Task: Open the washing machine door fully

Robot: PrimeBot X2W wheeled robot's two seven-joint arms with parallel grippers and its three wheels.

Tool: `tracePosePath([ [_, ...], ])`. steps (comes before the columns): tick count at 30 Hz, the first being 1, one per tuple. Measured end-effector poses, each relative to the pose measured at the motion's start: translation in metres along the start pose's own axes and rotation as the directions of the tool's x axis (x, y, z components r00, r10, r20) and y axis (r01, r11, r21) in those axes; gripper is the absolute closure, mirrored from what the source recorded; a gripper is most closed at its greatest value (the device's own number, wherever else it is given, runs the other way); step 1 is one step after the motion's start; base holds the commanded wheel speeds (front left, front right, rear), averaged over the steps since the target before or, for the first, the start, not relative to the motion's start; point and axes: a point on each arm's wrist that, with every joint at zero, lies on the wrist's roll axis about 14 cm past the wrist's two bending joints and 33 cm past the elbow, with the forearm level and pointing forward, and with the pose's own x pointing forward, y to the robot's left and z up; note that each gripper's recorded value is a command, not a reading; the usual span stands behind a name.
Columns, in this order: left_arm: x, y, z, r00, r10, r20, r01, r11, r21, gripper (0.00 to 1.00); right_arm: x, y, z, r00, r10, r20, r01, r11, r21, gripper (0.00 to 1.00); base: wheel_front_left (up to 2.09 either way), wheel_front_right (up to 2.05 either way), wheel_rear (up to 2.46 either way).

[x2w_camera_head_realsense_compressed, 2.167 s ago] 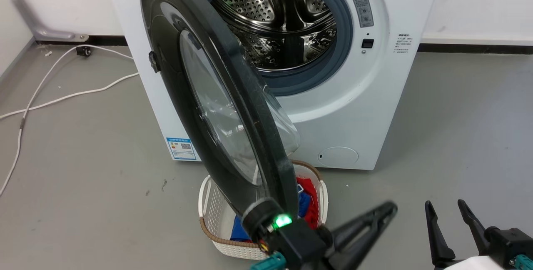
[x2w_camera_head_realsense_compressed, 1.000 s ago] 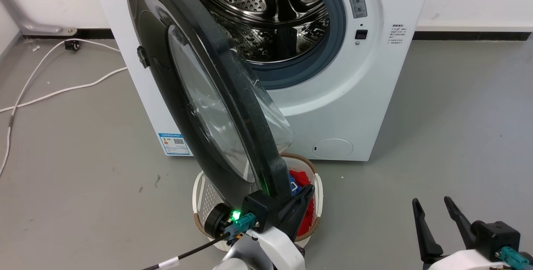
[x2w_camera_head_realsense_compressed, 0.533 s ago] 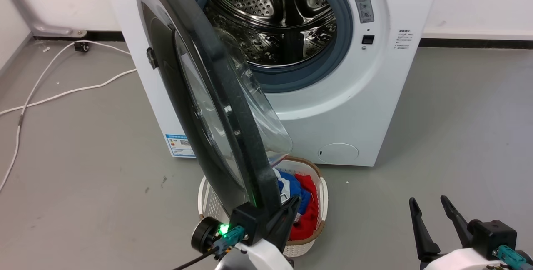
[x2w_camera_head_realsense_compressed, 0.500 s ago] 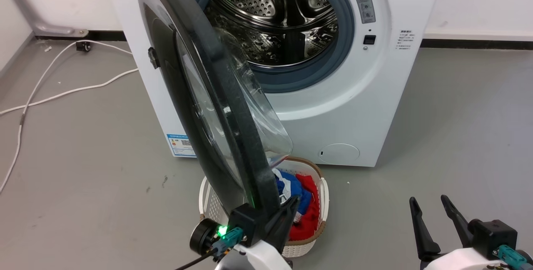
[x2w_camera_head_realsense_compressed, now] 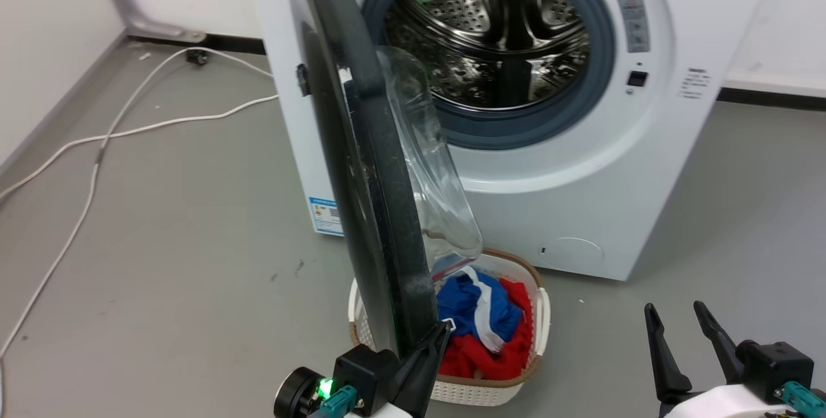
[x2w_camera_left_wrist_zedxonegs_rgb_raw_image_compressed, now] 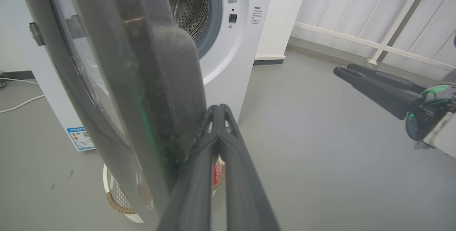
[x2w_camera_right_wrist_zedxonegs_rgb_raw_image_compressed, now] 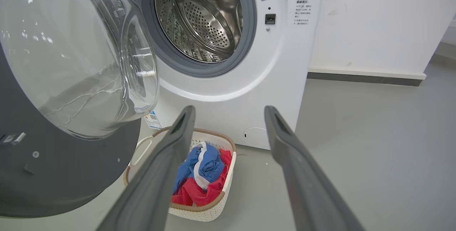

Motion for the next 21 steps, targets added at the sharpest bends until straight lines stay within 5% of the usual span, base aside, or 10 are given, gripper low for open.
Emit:
tracePosePath([
  [10,-0.028,0.043,-0.003,0.985,0.171,0.002,-0.171,0.985,-0.009,1.00,0.020,0.034,0.002,0.994,0.111,0.001,-0.111,0.994,-0.007,0.00,0.00,0.00,0.00],
  [21,-0.062,0.103,-0.001,0.917,0.398,0.029,-0.398,0.917,-0.032,1.00,0.036,0.059,-0.002,0.982,0.186,-0.009,-0.186,0.982,-0.002,0.00,0.00,0.00,0.00],
])
